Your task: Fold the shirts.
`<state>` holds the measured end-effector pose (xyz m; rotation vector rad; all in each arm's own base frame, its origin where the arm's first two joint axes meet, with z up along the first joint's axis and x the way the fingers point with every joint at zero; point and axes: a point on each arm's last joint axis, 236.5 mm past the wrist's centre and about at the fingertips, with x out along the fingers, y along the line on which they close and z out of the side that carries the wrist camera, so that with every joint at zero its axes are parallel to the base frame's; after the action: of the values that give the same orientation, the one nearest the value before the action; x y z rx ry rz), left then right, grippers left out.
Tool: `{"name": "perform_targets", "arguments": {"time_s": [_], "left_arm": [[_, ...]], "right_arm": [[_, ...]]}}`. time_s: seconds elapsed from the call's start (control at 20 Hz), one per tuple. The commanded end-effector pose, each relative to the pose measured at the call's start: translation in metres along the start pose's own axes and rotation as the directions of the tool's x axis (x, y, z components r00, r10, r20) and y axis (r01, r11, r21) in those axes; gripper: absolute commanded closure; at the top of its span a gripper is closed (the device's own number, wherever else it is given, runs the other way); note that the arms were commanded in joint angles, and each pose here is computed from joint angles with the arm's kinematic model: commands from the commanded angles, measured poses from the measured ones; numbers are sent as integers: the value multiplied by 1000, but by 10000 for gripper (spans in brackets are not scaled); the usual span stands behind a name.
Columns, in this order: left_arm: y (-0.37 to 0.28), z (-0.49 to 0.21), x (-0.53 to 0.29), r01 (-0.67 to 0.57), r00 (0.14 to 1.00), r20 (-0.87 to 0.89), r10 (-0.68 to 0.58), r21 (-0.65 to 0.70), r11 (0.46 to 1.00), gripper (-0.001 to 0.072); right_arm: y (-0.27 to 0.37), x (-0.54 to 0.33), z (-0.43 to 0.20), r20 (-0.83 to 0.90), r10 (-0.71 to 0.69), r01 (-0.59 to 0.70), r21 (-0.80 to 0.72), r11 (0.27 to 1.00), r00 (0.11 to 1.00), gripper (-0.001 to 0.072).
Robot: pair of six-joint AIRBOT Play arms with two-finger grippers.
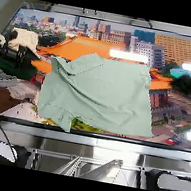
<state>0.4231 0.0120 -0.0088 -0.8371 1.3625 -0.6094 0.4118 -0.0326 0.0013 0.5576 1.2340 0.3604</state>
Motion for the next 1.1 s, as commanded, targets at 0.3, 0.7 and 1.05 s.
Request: {"name": "perform_targets", "arguments": {"time_s": [0.3, 0.7, 1.05], "left_arm": [[84, -134, 22, -114, 978, -201, 57, -280, 953, 10], [79, -131, 48, -153, 967, -234, 99, -223, 963, 10], [64, -159, 85, -135, 910, -413, 40, -203, 970, 219]], "right_arm": [[-45, 62, -226, -360, 81, 57, 356, 933, 929, 242], [18, 101, -231, -354, 205, -105, 282, 954, 913, 685], [29, 99, -219, -323, 216, -132, 263, 956, 921, 692]]}}
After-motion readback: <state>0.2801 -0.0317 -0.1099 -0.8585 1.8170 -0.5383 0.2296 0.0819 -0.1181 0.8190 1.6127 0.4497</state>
